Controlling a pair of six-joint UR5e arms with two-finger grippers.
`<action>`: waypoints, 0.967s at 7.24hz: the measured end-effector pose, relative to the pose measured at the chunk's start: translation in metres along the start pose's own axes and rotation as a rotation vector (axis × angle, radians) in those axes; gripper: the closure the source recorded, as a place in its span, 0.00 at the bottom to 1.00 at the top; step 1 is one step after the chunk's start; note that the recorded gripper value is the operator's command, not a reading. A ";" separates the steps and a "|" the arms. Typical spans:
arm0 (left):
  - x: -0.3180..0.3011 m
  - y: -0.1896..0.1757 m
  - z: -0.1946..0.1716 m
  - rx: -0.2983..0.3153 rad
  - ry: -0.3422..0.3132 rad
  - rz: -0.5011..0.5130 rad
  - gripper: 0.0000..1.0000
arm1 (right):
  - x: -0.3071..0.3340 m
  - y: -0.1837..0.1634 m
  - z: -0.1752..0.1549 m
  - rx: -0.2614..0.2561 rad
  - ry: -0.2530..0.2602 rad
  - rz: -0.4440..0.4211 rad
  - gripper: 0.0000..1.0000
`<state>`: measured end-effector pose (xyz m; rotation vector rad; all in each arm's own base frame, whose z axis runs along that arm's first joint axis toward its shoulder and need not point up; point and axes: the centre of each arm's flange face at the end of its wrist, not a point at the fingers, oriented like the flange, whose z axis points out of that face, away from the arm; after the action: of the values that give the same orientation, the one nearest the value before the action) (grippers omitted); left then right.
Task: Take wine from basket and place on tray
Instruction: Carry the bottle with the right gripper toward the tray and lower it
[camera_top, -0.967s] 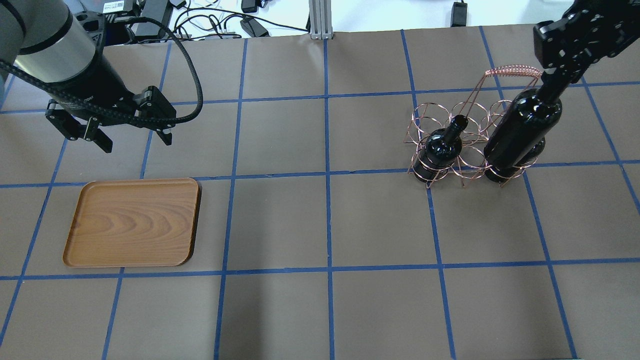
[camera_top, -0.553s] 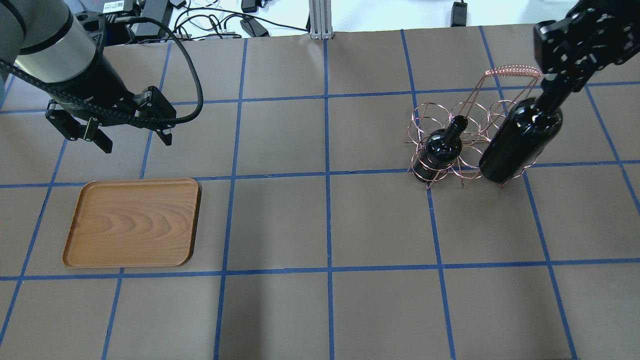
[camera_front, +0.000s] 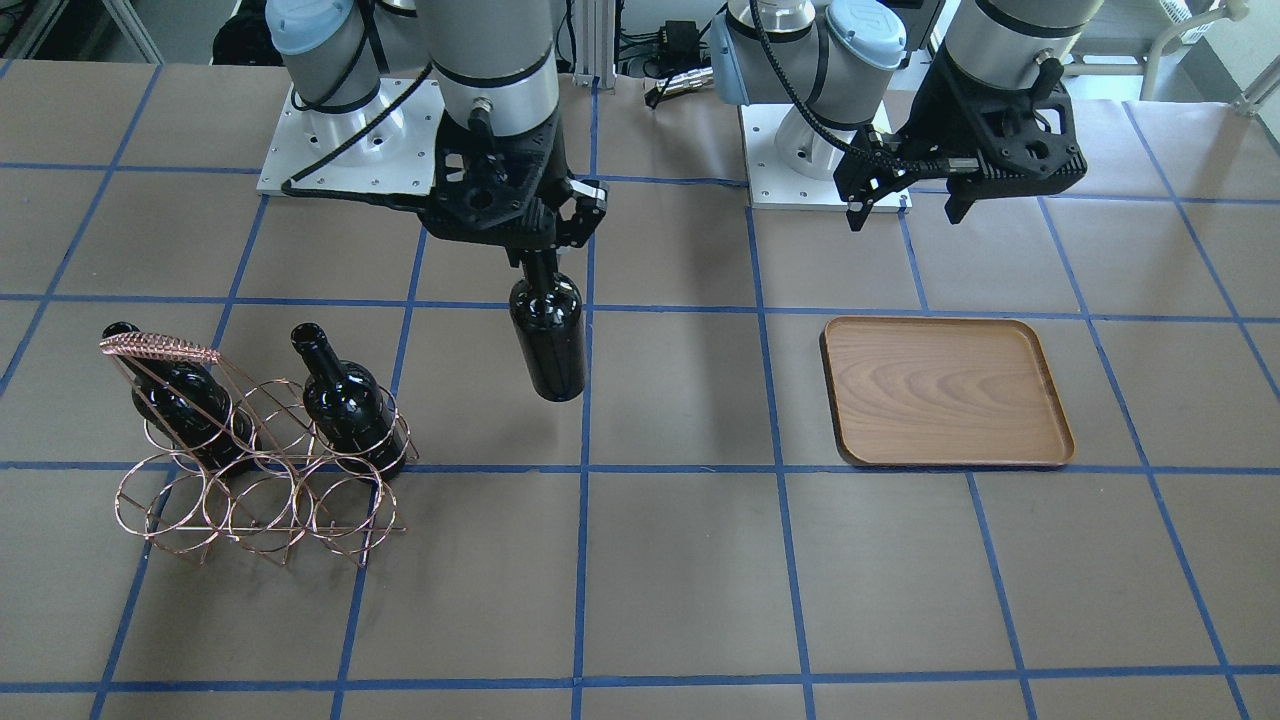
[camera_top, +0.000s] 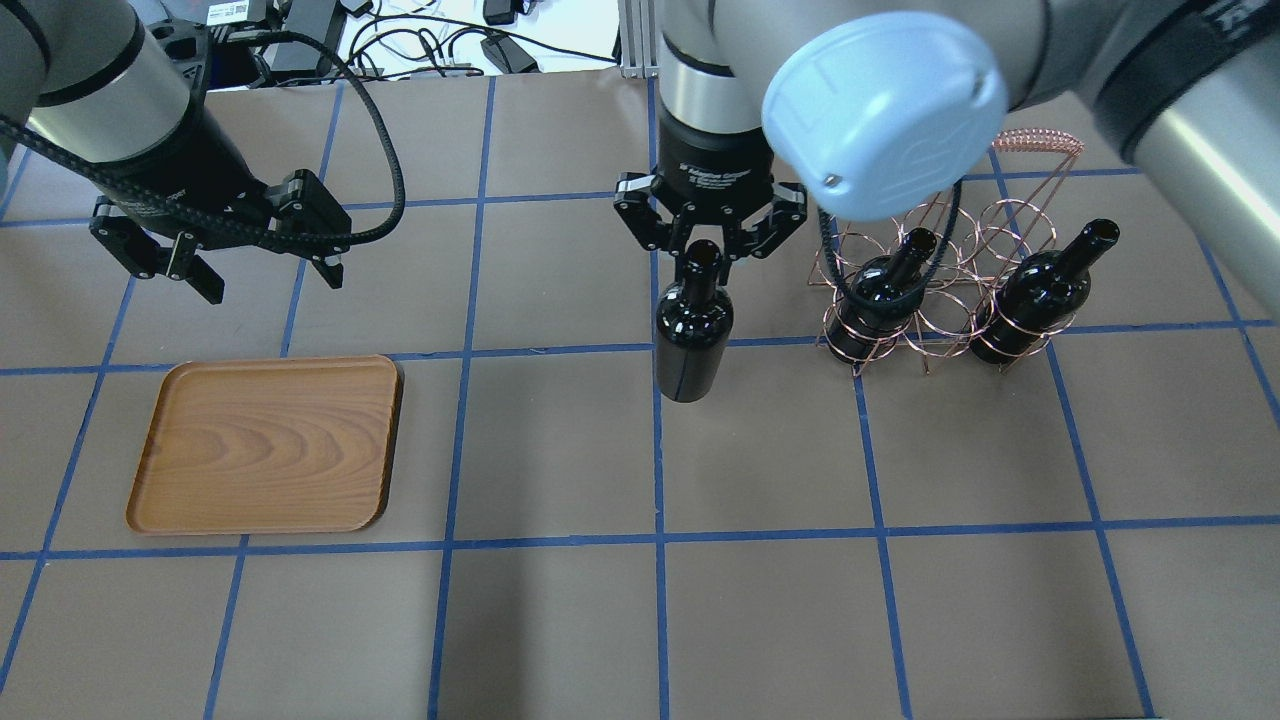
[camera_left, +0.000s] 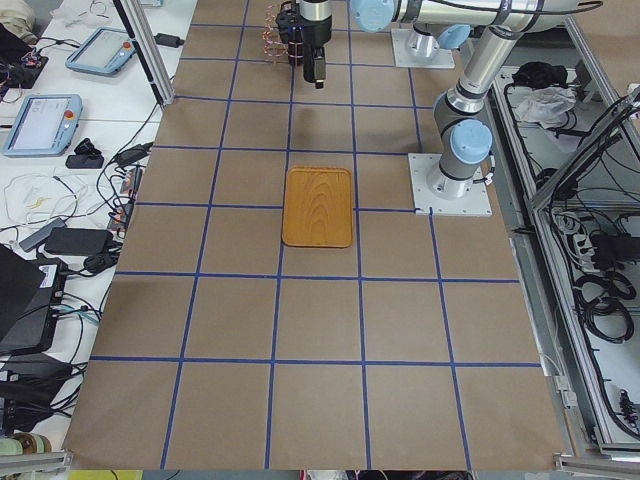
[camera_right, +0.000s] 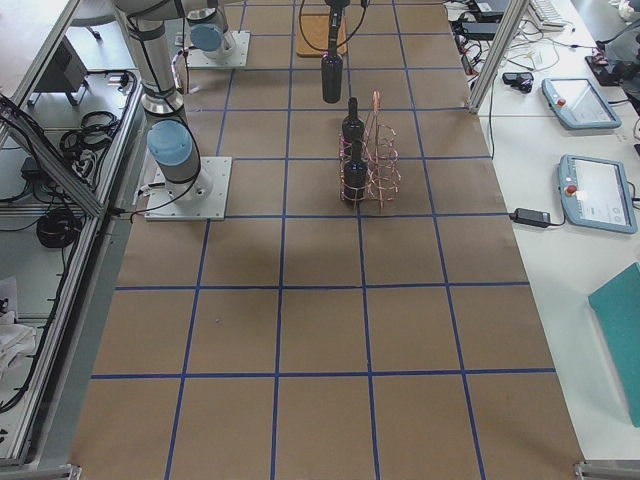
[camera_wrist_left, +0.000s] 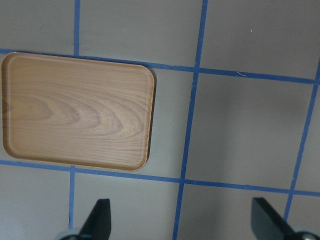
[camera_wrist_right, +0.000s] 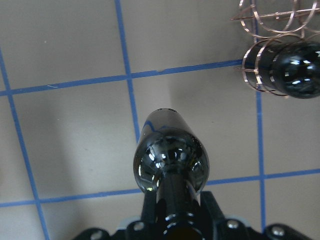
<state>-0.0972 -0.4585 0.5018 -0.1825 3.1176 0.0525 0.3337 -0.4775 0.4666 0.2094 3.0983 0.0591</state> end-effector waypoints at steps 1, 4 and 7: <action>-0.001 -0.001 -0.001 0.007 0.000 -0.003 0.00 | -0.011 0.003 0.007 0.002 -0.002 0.026 0.91; -0.004 -0.004 -0.003 0.025 0.000 -0.009 0.00 | -0.050 0.018 0.031 0.010 0.007 0.058 0.91; -0.004 -0.004 -0.003 0.026 -0.002 -0.010 0.00 | -0.076 0.027 0.053 0.012 0.013 0.107 0.78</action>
<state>-0.0931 -0.4618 0.5045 -0.1973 3.1137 0.0118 0.4150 -0.4594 0.4172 0.3765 3.0985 0.0451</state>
